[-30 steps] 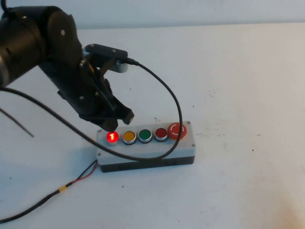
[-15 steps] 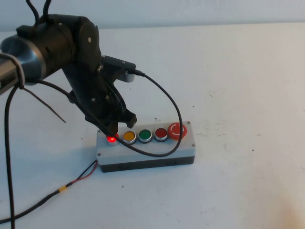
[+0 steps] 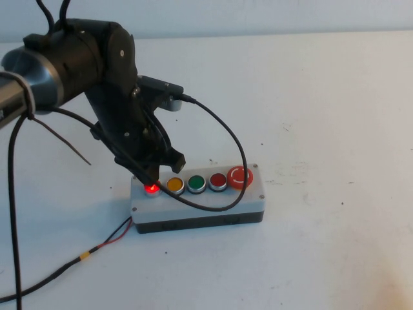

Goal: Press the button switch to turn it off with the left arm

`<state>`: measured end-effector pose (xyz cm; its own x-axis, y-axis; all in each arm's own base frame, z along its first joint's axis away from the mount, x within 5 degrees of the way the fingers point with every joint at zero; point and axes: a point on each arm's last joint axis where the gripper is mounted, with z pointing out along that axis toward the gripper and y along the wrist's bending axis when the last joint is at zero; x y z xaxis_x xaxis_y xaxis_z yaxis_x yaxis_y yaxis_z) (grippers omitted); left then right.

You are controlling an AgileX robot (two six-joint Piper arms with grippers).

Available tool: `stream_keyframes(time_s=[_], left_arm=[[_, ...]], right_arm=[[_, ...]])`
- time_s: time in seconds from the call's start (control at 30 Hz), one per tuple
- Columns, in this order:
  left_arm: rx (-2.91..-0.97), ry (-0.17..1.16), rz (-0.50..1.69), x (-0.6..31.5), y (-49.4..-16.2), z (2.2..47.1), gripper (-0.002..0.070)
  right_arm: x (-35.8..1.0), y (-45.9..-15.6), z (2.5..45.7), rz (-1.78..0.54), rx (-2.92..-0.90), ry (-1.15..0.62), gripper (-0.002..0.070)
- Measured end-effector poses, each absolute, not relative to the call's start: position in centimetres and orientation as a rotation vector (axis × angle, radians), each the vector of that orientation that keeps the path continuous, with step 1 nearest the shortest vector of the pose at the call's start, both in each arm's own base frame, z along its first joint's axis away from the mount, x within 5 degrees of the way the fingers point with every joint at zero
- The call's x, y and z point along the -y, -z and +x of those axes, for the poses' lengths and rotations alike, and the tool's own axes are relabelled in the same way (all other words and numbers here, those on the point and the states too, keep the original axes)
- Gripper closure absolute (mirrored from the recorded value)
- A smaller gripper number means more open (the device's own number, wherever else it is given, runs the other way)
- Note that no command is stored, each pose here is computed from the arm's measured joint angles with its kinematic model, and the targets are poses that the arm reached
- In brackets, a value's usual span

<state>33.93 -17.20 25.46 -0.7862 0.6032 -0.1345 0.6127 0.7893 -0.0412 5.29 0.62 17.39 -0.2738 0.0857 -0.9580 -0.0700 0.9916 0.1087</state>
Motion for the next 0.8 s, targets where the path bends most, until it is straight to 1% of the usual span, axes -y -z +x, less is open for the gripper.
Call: stream_keyframes(time_s=[0.37, 0.47, 0.53, 0.63, 0.7, 0.8], left_arm=[[-2.884, 0.116, 0.983, 17.3, -25.0, 34.2, 0.0678], [-2.853, 0.117, 0.979, 17.2, -25.7, 34.0, 0.0678], [-2.795, 0.123, 0.96, 17.0, -26.9, 33.7, 0.0678], [-2.646, 0.143, 0.904, 16.2, -30.1, 32.1, 0.0678], [-2.542, 0.156, 0.868, 15.3, -32.5, 30.3, 0.0678], [-2.375, 0.174, 0.81, 13.4, -35.8, 26.5, 0.0678]], right_arm=[[-0.6, -17.4, 5.3, 0.011, -1.842, -0.15, 0.0692], [-0.6, -17.4, 5.3, 0.011, -1.842, -0.15, 0.0692], [-0.6, -17.4, 5.3, 0.011, -1.842, -0.15, 0.0692], [-0.6, -17.4, 5.3, 0.011, -1.842, -0.15, 0.0692], [-0.6, -17.4, 5.3, 0.011, -1.842, -0.15, 0.0692], [-0.6, -17.4, 5.3, 0.011, -1.842, -0.15, 0.0692]])
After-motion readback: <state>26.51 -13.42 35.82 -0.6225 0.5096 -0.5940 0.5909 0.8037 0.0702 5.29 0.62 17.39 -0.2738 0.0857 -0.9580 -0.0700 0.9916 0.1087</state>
